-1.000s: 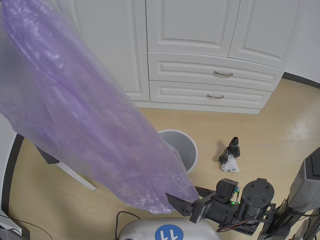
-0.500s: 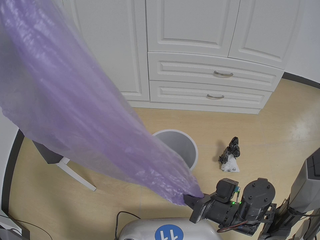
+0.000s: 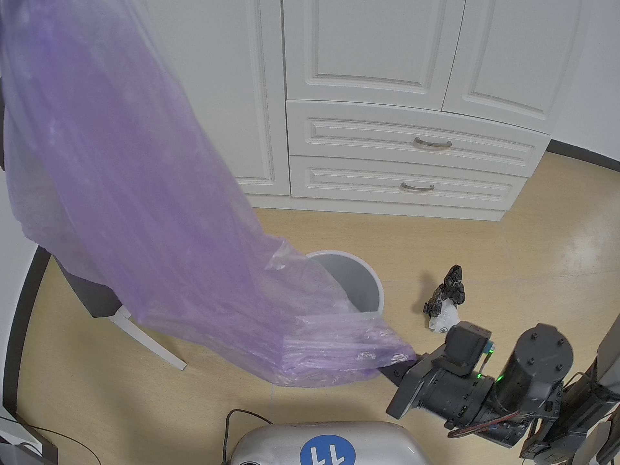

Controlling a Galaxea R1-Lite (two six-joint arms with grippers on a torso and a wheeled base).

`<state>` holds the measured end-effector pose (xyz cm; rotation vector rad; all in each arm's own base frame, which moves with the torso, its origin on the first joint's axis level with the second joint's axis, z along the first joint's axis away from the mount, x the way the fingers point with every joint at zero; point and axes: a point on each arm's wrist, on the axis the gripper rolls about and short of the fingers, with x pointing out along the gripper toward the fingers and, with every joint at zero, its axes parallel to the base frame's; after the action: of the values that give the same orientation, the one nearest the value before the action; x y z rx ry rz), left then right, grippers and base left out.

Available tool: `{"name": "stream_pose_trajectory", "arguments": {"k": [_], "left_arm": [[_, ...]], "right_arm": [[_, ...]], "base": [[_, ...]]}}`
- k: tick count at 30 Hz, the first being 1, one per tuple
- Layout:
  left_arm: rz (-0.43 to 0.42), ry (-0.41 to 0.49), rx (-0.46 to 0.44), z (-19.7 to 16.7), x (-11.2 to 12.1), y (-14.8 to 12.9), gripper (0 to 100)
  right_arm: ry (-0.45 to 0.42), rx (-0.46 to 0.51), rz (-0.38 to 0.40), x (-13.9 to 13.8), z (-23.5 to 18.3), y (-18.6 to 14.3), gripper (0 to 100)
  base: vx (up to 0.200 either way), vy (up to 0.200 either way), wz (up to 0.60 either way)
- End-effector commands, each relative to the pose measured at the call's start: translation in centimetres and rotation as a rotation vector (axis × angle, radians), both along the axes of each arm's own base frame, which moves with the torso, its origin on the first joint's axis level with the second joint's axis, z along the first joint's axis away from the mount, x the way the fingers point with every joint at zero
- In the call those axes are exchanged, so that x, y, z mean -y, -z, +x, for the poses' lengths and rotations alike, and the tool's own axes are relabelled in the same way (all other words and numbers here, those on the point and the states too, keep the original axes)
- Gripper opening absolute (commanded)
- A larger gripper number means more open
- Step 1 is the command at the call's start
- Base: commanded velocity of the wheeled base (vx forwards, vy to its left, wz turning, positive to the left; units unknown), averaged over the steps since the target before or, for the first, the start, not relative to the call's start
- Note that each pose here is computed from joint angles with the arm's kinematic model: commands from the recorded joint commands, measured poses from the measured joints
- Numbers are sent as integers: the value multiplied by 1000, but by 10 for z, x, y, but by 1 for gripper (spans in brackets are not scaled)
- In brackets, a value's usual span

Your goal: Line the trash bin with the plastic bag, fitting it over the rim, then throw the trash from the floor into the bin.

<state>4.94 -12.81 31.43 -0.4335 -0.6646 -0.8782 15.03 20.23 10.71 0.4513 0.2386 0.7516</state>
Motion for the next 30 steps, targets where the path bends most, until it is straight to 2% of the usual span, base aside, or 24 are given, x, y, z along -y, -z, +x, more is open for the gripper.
{"name": "stream_pose_trajectory", "arguments": {"k": [1,5,10,13,17,18,22,26,30], "left_arm": [[33,-14,-15,2,2,7,0],[91,-48,-40,8,2,11,0],[114,-71,-53,12,3,14,0],[147,-89,-70,16,5,17,0],[170,-117,-109,24,5,20,0],[170,-117,-109,24,5,20,0],[210,-137,-165,33,6,24,0],[236,-164,-220,45,10,28,0],[256,-176,-251,55,18,34,0]], "right_arm": [[20,93,68,12,-4,-26,0],[42,158,71,22,-5,-38,0],[85,222,69,31,-3,-49,0],[129,299,71,41,-5,-63,0],[172,266,3,44,-11,-78,0],[172,266,3,44,-11,-78,0],[262,233,-2,37,-19,-116,0],[280,251,0,35,-18,-150,0],[276,245,-43,41,-21,-172,0]], "base": [[0,0,0],[0,0,0],[0,0,0],[0,0,0],[0,0,0],[0,0,0],[0,0,0],[0,0,0],[0,0,0]]}}
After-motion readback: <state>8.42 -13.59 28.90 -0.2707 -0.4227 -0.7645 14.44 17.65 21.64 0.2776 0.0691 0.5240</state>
